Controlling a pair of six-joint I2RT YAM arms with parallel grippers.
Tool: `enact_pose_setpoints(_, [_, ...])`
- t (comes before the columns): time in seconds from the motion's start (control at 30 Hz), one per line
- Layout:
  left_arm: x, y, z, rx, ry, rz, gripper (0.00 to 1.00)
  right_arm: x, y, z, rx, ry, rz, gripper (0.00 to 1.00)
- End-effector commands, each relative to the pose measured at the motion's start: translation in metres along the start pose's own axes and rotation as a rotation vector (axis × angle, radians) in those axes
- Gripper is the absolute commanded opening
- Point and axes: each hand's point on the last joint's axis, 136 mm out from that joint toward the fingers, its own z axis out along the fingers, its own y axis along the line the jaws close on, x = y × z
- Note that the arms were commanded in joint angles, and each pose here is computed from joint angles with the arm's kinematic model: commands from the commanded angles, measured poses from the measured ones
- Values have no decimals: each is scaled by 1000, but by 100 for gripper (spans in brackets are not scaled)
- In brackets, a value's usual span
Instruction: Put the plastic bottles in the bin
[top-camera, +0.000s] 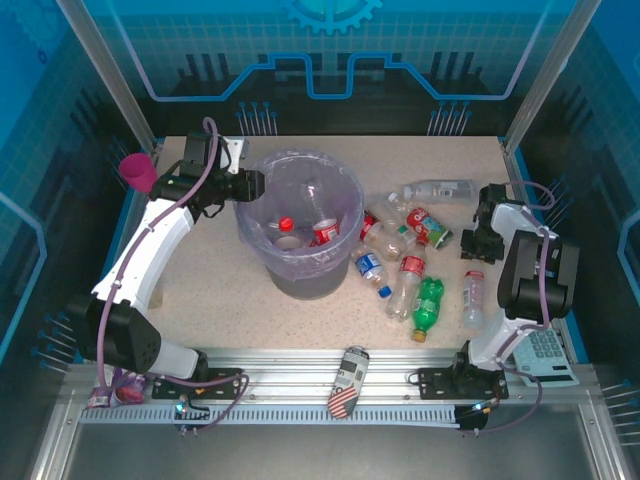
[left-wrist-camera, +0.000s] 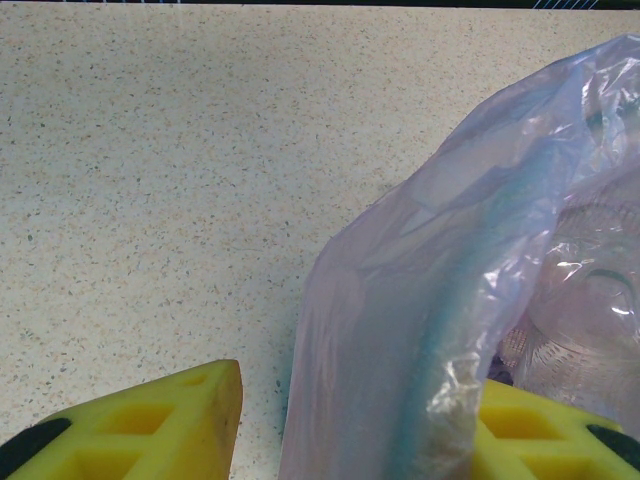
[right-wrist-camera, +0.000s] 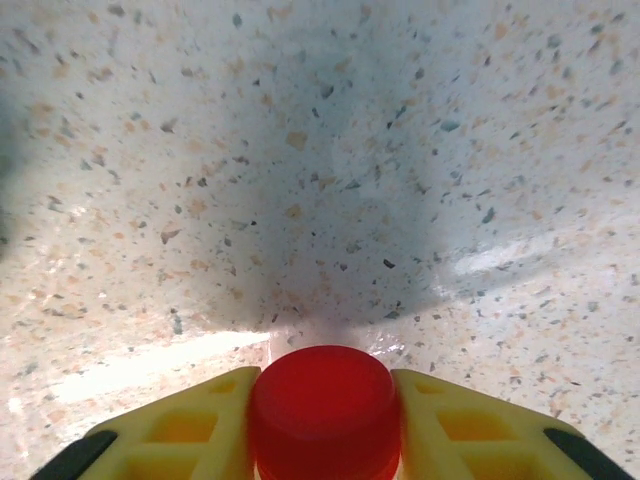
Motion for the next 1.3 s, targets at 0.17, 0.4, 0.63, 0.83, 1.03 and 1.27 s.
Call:
enact_pose_setpoints(0.17, [44, 17, 21, -60, 153, -18, 49, -30, 0, -39, -48, -137, 23, 32])
enact_pose_setpoints(0.4, [43, 16, 21, -58, 152, -19, 49, -47, 9, -111, -151, -312, 31, 31])
enact_pose_setpoints(0.63, [46, 17, 25, -59, 162, -21, 49, -49, 29, -206, -309, -573, -8, 31])
enact_pose_setpoints(0.83, [48, 18, 27, -60, 171, -23, 48, -41, 56, -291, -503, -779, -34, 35])
enact_pose_setpoints(1.03, [50, 19, 30, -63, 180, -22, 48, -27, 98, -358, -678, -903, -113, 34])
enact_pose_setpoints(1.27, [52, 19, 32, -64, 189, -20, 48, -7, 166, -427, -899, -1024, -265, 34])
